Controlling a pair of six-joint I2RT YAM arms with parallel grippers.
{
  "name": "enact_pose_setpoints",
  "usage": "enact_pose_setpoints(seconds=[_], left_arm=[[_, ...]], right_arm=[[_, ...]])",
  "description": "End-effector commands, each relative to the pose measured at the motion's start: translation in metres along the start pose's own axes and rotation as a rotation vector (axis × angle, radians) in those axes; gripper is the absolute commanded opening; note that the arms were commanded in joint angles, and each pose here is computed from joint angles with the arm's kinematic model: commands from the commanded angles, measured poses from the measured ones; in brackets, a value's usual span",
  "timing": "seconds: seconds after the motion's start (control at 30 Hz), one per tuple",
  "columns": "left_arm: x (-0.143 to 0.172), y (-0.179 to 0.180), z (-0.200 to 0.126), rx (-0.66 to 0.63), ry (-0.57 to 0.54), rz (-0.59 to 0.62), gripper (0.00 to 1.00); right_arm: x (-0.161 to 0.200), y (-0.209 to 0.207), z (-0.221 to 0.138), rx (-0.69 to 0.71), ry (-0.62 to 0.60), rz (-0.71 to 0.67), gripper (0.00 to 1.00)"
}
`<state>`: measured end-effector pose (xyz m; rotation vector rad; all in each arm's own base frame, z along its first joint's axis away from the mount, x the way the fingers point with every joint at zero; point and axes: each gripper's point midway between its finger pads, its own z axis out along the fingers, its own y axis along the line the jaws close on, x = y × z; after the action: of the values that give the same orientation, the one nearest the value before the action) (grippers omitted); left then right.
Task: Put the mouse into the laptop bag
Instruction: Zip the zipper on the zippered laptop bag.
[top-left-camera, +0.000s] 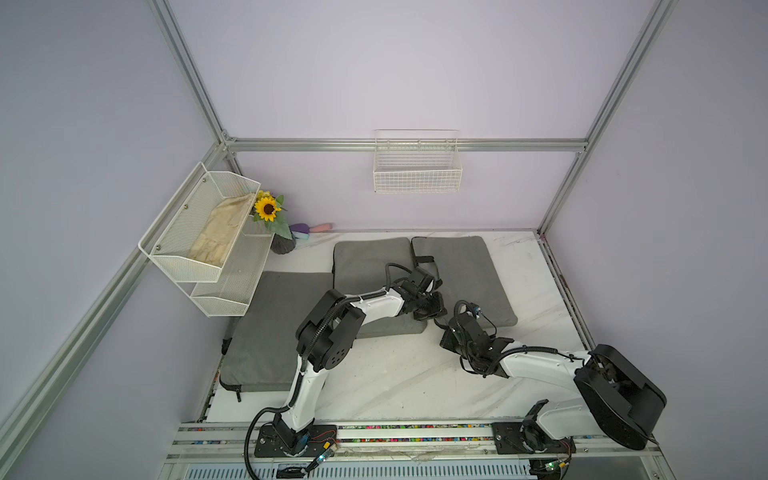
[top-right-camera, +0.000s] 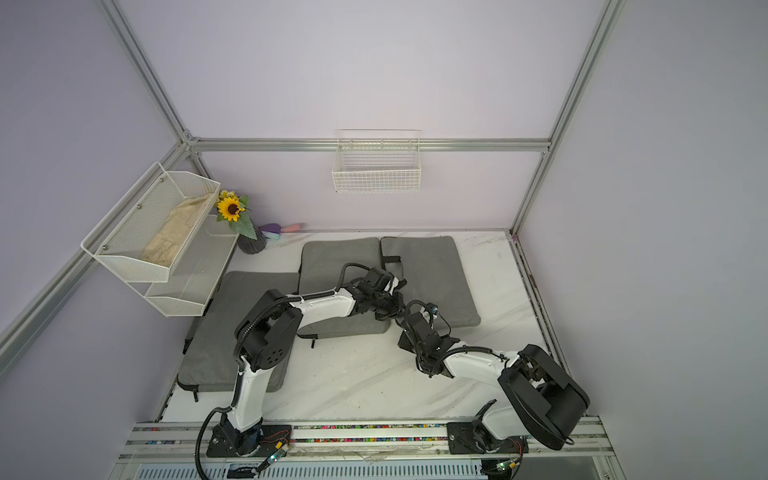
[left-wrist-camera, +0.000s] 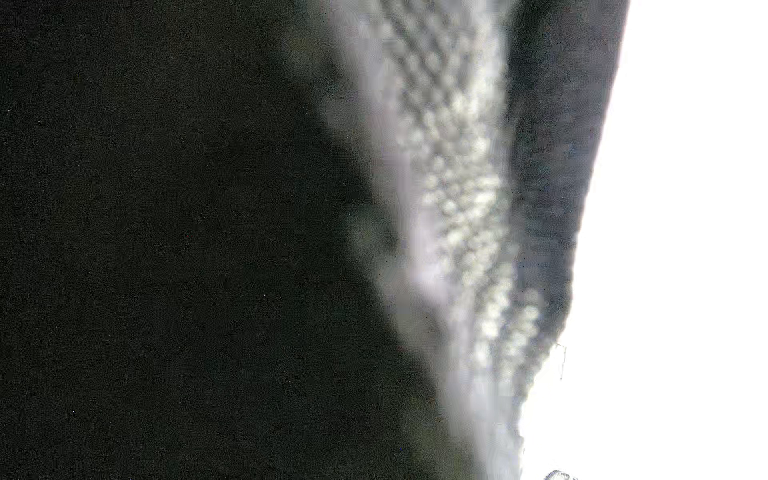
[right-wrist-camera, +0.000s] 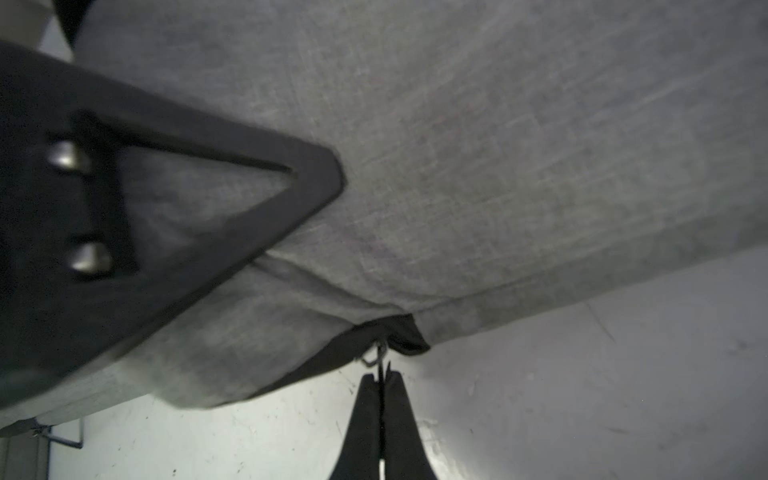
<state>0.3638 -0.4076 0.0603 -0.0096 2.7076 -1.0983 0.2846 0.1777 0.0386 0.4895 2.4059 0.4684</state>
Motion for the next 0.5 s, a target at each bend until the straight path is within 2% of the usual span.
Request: enact_pose_setpoints(seconds=[0.0,0.27,0.47], left_arm=[[-0.045,-0.043,-0.045,0.085,-0.126,0.063,0.00],[-0.055,-0.052,-0.043,0.107,-0.121,0.089,0.00],[-0.064,-0.059,-0.027,0.134,-0.093,0.123,0.00]], right_arm=[[-0.005,-0.037,-0.001,0.141,-0.037,0.041,0.00],[-0.020,-0.044,-0.019,0.143,-0.089,0.074,0.00],[-0.026,-0.044,-0.025,0.148,-0.100,0.063,0.00]])
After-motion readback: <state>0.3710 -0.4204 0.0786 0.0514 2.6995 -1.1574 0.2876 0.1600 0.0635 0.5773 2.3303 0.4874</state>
